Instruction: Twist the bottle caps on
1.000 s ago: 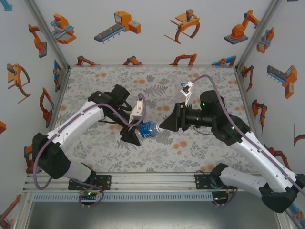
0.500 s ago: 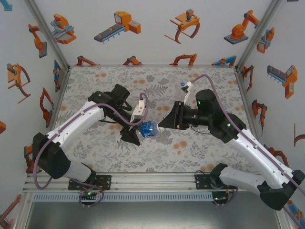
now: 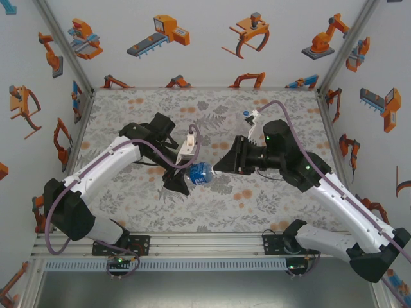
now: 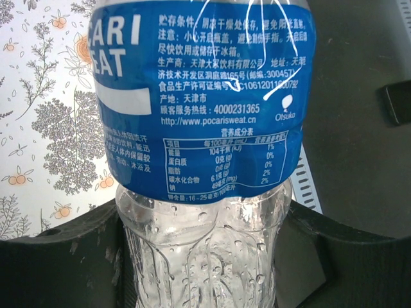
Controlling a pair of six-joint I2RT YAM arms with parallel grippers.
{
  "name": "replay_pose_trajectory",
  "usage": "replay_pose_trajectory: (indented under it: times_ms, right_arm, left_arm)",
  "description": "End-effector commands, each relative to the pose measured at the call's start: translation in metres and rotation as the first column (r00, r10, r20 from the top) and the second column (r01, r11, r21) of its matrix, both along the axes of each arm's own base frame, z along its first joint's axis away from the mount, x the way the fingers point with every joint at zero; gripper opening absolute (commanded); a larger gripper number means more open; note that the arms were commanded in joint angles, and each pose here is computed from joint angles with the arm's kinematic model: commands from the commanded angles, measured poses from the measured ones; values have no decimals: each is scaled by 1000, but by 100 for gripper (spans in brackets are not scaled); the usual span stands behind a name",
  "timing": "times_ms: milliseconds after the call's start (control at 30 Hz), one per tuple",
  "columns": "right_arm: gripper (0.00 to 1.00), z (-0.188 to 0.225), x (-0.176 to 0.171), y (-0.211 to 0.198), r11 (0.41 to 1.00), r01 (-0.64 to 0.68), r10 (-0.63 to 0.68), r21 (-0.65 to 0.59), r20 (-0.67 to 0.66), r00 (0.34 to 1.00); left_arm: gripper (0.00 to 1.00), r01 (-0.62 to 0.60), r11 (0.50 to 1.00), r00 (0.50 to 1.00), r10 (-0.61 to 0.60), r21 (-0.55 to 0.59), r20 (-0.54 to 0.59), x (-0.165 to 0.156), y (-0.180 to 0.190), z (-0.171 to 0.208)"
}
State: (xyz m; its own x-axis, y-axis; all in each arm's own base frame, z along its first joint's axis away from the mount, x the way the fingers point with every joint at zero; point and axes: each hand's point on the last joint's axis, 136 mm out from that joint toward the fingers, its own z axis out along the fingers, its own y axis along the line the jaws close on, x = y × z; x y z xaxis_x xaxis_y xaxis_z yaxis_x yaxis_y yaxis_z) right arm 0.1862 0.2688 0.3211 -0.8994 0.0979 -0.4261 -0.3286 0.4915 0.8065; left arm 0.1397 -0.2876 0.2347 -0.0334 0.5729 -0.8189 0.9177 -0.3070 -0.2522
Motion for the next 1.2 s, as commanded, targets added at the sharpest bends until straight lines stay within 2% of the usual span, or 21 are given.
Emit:
replay_pose_trajectory:
  times_ms: [0,167,467,567,633,667,733,833,900,967,1100,1167]
  right_arm:
    - [37,6,-3,2,1000,-7,7,22,-24,1000]
    - [38,4,-4,3,1000,-6,8,29,-58,998]
    - [23,6,-3,4,999,-9,11,33,-50,999]
    - [14,15,-4,6,998,-45,43,53,40,998]
    - [7,23,-5,7,994,-92,82,60,146,986]
    - [2,27,-8,8,990,-128,113,55,214,970]
    - [0,33,-12,7,984,-176,159,24,328,931]
    - [0,44,-20,7,964,-263,247,-40,497,832]
    - [0,55,-33,9,929,-358,335,-93,623,707]
    - [0,63,-41,10,904,-406,375,-130,697,611]
    - [0,80,-72,10,811,-543,442,-216,835,327]
    - [0,84,-85,6,778,-567,440,-271,879,184]
  left_arm:
    - [0,-3,999,1000,4,-36,13,2,-3,11]
    - [0,-16,999,1000,17,-36,21,5,-3,11]
    - [0,-15,999,1000,16,-42,22,4,-3,13]
    - [0,-12,998,1000,12,-56,14,3,-3,15]
    - [0,-5,997,1000,6,-76,9,1,-3,19]
    - [0,2,996,1000,-1,-90,10,-1,-3,22]
    - [0,11,994,1000,-10,-111,9,-3,-3,26]
    - [0,26,989,1000,-25,-147,9,-7,-3,34]
    - [0,41,984,999,-40,-175,11,-11,-2,39]
    - [0,54,979,999,-52,-198,14,-14,-2,43]
    - [0,72,971,997,-70,-229,15,-20,0,49]
    - [0,77,968,997,-76,-239,15,-21,0,52]
